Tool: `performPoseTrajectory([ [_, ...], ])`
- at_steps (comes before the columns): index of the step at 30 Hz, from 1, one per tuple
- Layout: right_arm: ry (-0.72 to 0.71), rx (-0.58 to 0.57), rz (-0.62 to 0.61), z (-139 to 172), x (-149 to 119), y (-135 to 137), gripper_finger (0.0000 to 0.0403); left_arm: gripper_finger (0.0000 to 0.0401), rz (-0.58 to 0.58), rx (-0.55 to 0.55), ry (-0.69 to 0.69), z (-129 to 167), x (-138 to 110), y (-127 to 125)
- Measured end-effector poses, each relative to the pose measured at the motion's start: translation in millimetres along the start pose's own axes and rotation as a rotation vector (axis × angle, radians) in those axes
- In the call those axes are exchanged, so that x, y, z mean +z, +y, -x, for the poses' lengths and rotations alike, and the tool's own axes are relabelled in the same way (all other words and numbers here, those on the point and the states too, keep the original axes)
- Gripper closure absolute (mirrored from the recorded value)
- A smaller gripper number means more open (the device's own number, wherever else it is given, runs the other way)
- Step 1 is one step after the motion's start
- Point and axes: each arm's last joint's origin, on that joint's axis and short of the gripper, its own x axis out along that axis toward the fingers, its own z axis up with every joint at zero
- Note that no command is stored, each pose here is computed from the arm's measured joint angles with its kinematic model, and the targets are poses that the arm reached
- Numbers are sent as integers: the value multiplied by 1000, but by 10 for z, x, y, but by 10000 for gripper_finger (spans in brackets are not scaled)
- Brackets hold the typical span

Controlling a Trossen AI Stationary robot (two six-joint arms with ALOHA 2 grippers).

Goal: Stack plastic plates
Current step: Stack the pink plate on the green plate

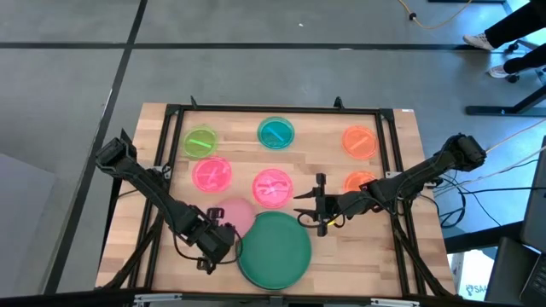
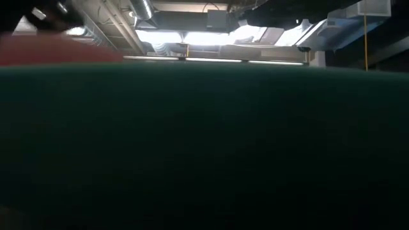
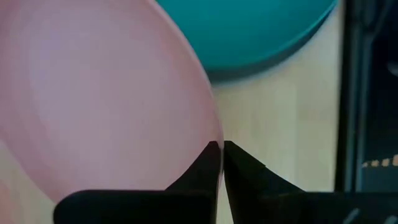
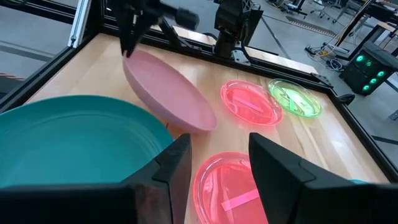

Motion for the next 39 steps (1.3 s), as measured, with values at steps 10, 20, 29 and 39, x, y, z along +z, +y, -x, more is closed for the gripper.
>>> performPoseTrajectory([
  [10, 1, 0, 0, -1, -1, 0, 251, 390, -213, 45, -249, 267, 281, -116],
  [20, -96, -87, -10, 263, 325, -15, 251, 390, -448, 10, -387, 31, 428, -237],
  [29, -90, -66, 0, 285, 315, 38, 251, 390, -488, -43, -298, -406, 541, -204],
  [39, -59, -60, -10, 281, 279, 42, 251, 390, -470, -72, -258, -544, 552, -196],
])
